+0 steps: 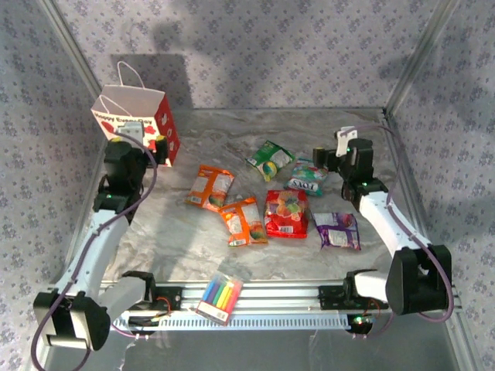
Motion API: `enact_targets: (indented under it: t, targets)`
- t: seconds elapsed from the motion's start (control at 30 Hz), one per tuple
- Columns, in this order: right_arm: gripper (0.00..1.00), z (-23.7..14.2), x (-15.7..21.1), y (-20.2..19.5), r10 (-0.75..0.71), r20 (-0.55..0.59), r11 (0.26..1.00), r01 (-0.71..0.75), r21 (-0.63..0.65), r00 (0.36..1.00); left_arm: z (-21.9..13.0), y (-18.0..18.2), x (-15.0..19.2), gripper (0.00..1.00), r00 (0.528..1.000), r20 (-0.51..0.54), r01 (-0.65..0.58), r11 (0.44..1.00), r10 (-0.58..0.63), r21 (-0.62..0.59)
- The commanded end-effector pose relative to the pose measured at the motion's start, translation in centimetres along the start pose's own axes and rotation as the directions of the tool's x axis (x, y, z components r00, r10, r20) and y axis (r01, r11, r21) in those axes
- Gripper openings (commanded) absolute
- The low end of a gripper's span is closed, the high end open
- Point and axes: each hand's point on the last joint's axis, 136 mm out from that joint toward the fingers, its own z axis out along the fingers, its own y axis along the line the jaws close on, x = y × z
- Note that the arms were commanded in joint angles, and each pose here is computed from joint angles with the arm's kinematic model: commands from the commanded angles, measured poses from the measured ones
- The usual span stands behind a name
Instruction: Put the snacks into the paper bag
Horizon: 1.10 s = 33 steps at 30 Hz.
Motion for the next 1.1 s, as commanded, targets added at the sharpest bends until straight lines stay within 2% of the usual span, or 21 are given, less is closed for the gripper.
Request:
enact_targets:
  t: [0.0,0.17,0.33,0.5,0.8,0.97,1.07]
  targets:
    - [1.00,-1.0,-1.6,1.8,-0.043,-0.007,0.998,0.043,-0.035,0.999,-1.8,0.6,-1.5,0.95,0.998,-0.065,0.023,1.000,-0.024,-0.018]
    - [1.00,-1.8,-4.2,4.1,-0.097,-0.018,0.994,0.097,-0.042,0.995,-3.7,2.5,-3.8,0.91,0.991,-0.105,0.065,0.991,-0.077,-0.115]
    - [1.00,-2.6,-5.9,7.6,-0.100,0.018,0.982,0.102,-0.157,0.995,-5.2,3.8,-5.2,0.88,0.985,-0.113,0.109,0.977,-0.131,-0.183]
    - [1.00,-2.6,-5.9,10.5,-0.127,0.015,0.966,0.127,-0.227,0.992,-5.7,3.6,-6.4,0.87,0.975,-0.128,0.158,0.972,-0.182,-0.175]
    - [1.00,-2.8,-6.1,14.5,-0.179,0.050,0.943,0.186,-0.277,0.983,-4.1,2.5,-7.8,0.86,0.943,-0.235,0.200,0.966,-0.235,-0.163]
    - [1.00,-2.7,-5.7,16.8,-0.191,0.041,0.921,0.193,-0.338,0.981,-2.6,3.3,-8.0,0.85,0.943,-0.232,0.185,0.956,-0.238,-0.229]
    - [1.00,-2.8,-5.6,18.1,-0.202,0.054,0.910,0.208,-0.359,0.978,-1.6,3.9,-8.3,0.79,0.941,-0.220,0.190,0.939,-0.258,-0.285]
